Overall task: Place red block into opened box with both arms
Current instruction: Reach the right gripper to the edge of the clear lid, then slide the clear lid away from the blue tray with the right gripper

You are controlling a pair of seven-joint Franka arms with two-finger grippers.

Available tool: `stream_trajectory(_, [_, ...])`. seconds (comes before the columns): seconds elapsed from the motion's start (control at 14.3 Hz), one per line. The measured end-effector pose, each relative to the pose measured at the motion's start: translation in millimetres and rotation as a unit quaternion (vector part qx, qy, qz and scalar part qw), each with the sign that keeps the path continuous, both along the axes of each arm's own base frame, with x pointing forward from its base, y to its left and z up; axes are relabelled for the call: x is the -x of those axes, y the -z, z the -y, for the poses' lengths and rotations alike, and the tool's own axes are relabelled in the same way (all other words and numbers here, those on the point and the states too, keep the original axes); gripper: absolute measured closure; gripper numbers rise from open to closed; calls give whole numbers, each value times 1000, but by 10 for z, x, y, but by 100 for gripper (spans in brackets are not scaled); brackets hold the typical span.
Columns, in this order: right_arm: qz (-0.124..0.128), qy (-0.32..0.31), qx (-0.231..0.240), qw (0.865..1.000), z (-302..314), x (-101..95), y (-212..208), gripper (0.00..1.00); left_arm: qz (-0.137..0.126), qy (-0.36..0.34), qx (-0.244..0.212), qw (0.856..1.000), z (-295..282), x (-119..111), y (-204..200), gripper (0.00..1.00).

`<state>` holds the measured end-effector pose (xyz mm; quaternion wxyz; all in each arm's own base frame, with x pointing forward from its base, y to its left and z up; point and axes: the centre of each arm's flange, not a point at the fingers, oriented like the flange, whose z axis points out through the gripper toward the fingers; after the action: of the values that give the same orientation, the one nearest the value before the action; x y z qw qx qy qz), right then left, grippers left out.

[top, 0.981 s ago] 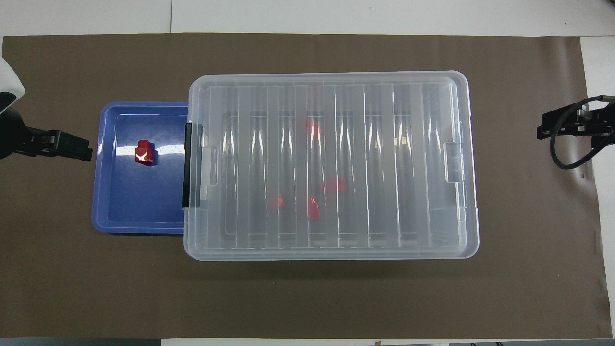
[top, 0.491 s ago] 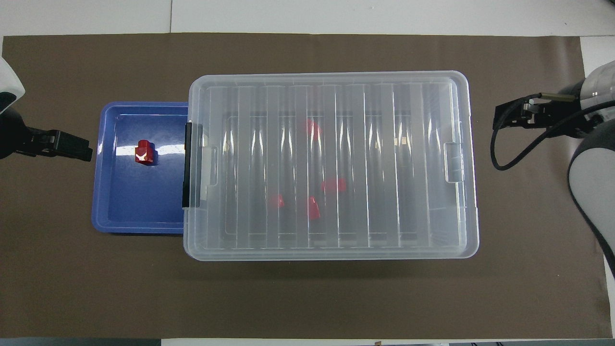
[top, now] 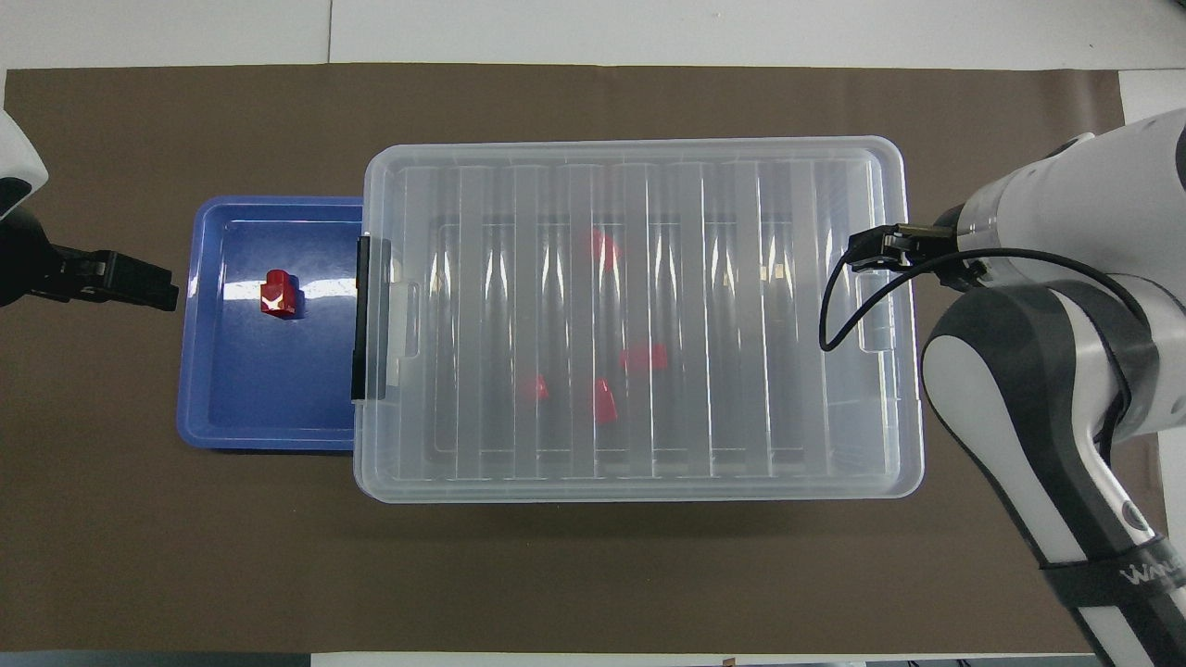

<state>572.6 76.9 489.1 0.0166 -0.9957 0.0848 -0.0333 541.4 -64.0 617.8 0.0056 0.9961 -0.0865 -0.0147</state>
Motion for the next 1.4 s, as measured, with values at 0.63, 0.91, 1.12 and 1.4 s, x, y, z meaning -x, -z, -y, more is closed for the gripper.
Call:
stream_trajectory(0.63, [-21, -23, 5, 999, 425, 81, 401, 0, 0, 0, 0, 1000, 0, 0, 0, 0])
stream_trajectory(0.91, [-11, -42, 7, 999, 712, 88, 388, 0, 0, 0, 0, 1000, 0, 0, 0, 0])
stream_trajectory(1.12, [-3, -57, 10, 998, 910, 89, 418, 0, 0, 0, 0, 1000, 0, 0, 0, 0])
stream_trajectory(1.4, [0, -72, 13, 997, 1176, 101, 407, 0, 0, 0, 0, 1000, 0, 0, 0, 0])
